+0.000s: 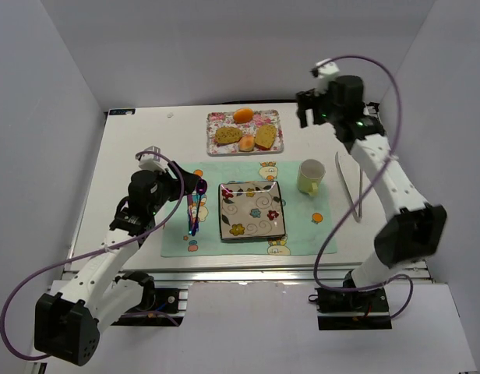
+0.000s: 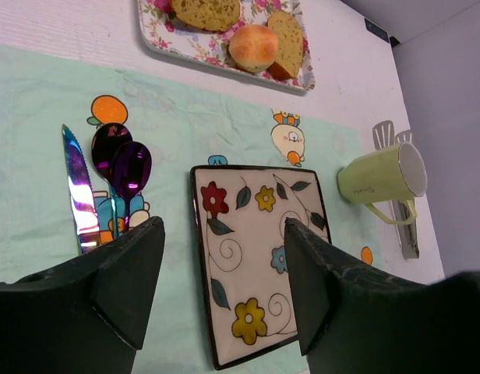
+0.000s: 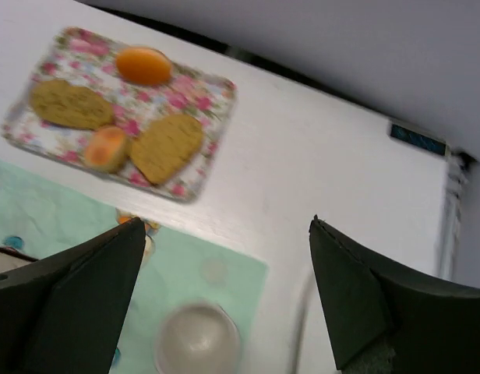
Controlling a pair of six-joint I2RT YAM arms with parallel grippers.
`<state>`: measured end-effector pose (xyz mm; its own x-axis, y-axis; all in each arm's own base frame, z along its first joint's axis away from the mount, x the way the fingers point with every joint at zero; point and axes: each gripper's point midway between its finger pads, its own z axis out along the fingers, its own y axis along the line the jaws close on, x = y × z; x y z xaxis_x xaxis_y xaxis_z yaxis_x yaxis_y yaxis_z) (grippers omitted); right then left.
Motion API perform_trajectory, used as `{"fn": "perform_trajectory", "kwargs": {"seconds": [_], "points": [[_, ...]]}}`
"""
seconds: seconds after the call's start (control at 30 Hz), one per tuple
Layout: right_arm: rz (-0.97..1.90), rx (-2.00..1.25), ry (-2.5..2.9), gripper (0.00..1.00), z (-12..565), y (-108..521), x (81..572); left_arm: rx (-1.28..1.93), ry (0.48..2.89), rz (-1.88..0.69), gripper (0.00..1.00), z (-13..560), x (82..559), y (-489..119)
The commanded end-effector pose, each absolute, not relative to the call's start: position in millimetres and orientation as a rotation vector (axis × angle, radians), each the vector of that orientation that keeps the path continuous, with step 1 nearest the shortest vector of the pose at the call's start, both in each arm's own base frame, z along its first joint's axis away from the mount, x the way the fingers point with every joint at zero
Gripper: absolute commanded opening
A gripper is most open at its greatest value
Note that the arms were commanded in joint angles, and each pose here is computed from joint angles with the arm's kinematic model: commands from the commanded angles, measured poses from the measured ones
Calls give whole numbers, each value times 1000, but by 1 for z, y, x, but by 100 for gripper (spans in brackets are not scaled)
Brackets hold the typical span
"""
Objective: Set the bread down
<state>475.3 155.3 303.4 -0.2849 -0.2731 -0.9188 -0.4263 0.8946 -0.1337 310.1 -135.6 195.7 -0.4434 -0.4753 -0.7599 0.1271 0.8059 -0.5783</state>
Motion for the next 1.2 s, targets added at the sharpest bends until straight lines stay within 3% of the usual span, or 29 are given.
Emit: {"fn": "perform_trajectory", "kwargs": {"seconds": [0.0, 0.07, 0.13, 0.17, 0.2, 0.23, 0.27, 0.3, 0.33, 0.37, 0.4, 0.43, 0.5, 0.57, 0.7, 0.93, 1.17], "points": [[105, -387, 2062, 89, 247, 79, 452, -226, 1879, -724, 72, 215, 316, -140], [198, -538, 2050, 89, 246, 66, 425, -218, 1880, -723, 71, 215, 317, -141], [303, -530, 2025, 64, 240, 22, 393, -212, 1850, -737, 70, 221, 320, -143], [256, -488, 2018, 47, 235, -9, 389, -213, 1850, -740, 62, 221, 321, -143], [251, -474, 2050, 9, 218, -17, 374, -214, 1861, -739, 56, 217, 321, -144], [213, -457, 2084, 0, 206, -28, 367, -215, 1855, -755, 49, 218, 321, -146], [204, -449, 2129, 0, 193, -33, 356, -214, 1855, -762, 39, 217, 322, -147], [174, -429, 2188, 0, 170, -45, 340, -210, 1856, -776, 20, 217, 323, -149], [164, -416, 2220, 20, 161, -47, 330, -209, 1859, -780, 12, 216, 323, -150], [165, -407, 2246, 21, 151, -48, 325, -208, 1859, -781, 8, 216, 323, -150], [175, -382, 2300, 51, 136, -46, 312, -208, 1858, -782, 8, 215, 324, -151], [180, -326, 2329, 71, 129, -46, 307, -209, 1853, -782, 17, 215, 325, -150], [140, -268, 2370, 80, 117, -53, 301, -211, 1848, -783, 28, 215, 325, -150], [68, -170, 2429, 81, 101, -62, 296, -215, 1846, -778, 49, 214, 325, -150], [19, -116, 2511, 84, 70, -71, 294, -202, 1859, -772, 62, 209, 325, -150], [58, -105, 2511, 84, 43, -58, 329, -190, 1878, -770, 62, 205, 327, -152], [-2, -166, 2510, 76, 27, -54, 360, -212, 1877, -759, 62, 204, 326, -149]]}}
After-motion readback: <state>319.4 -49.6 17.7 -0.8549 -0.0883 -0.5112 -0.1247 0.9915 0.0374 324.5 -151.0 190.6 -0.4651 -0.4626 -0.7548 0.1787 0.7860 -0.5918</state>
